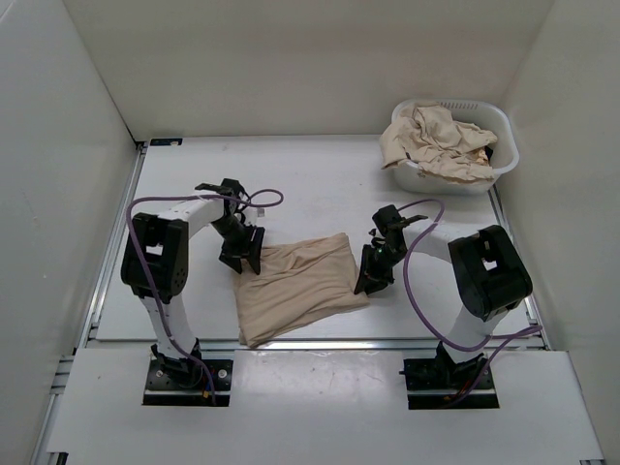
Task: Fold and stack the trousers
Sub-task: Fold the trousers
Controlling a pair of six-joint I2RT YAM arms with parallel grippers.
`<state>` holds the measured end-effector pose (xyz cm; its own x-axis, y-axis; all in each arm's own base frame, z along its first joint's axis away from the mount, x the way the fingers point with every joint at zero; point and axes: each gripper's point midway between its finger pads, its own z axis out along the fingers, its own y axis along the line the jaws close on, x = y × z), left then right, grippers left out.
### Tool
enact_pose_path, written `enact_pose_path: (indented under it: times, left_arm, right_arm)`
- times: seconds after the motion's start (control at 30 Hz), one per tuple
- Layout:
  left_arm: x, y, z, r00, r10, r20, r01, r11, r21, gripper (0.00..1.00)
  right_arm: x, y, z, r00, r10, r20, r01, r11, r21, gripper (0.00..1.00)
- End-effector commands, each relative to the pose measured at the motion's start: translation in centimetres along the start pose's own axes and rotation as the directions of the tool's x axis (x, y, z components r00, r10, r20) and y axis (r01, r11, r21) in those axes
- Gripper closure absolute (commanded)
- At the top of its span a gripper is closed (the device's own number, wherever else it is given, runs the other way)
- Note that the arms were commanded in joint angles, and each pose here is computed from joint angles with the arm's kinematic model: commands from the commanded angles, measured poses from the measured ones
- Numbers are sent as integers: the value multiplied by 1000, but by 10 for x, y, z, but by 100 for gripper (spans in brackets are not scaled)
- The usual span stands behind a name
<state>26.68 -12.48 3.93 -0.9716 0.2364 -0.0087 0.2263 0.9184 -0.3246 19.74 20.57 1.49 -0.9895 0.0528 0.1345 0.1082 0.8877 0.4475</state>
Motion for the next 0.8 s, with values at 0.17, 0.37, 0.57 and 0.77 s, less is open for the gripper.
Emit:
enact_pose_path:
  times: [0.17,0.37,0.57,0.77]
  left_arm:
    - [-3,-6,-3,1000,1,9,-1,999,39,86]
    - [-30,0,-53,985,6,170,-5,1000,-6,86]
    - [-16,38,-43,989,-58,133,73,991,-111,86]
    - [-35,57,-29,983,-51,179,81,984,-160,81]
  right_arm:
    - [8,-15,10,1000,7,-29,-5,999,54,77]
    - [17,-20,12,999,16,-48,-14,998,56,98]
    - [25,-15,14,998,-4,-66,5,1000,28,100]
    - [18,18,16,994,-86,-64,85,996,-28,100]
